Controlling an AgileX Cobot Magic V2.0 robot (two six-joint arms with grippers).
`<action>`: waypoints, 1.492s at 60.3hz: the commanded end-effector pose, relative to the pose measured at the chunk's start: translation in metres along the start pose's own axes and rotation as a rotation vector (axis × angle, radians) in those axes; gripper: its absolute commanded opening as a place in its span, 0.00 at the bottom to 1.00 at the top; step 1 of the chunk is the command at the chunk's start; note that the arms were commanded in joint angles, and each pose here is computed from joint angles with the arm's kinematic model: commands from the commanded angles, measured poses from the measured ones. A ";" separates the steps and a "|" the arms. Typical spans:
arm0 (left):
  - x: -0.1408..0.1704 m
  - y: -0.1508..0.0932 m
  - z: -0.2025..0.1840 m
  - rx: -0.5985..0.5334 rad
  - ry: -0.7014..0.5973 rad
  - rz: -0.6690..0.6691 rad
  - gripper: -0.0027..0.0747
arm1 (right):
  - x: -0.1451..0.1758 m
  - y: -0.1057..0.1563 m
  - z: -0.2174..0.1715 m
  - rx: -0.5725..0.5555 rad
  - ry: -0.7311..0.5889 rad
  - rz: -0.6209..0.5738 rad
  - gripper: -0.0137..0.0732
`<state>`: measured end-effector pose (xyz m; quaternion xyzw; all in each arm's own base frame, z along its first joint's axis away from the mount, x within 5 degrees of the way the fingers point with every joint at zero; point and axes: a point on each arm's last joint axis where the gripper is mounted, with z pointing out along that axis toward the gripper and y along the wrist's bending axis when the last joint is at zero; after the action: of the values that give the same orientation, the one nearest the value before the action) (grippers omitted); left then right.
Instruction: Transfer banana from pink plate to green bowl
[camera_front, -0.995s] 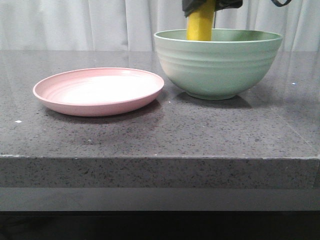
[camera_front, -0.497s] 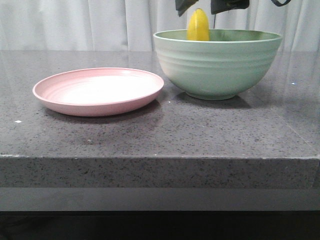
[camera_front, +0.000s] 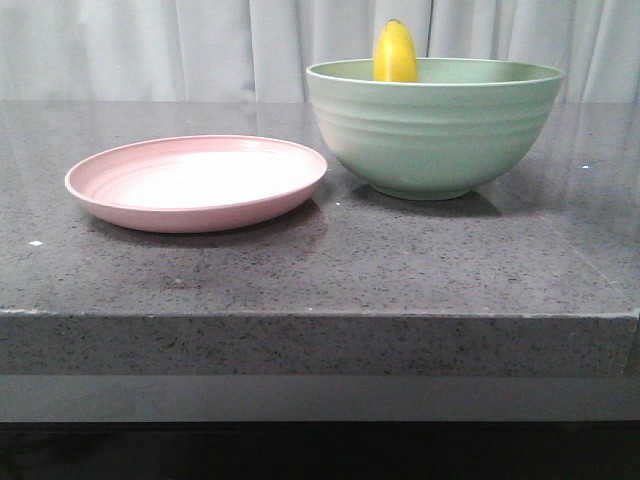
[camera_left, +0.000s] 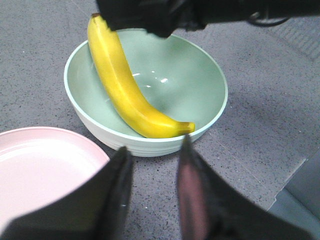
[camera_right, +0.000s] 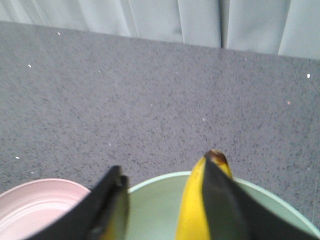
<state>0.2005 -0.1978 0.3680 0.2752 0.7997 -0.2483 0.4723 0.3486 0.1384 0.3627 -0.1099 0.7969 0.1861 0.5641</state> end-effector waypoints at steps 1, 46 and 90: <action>-0.019 -0.005 -0.014 0.018 -0.126 -0.001 0.06 | -0.036 0.005 -0.032 -0.001 -0.143 -0.016 0.27; 0.014 0.092 -0.135 -0.533 -0.400 -0.041 0.01 | 0.011 0.005 -0.191 0.066 -0.366 -0.075 0.08; 0.141 0.041 -0.195 -0.552 -0.612 0.014 0.01 | 0.113 0.002 -0.296 0.041 -0.576 -0.087 0.08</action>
<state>0.0533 -0.0116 0.3066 0.0633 0.6921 -0.0856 0.7139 0.0566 0.0243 0.3306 -0.0923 0.6328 0.1820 0.7469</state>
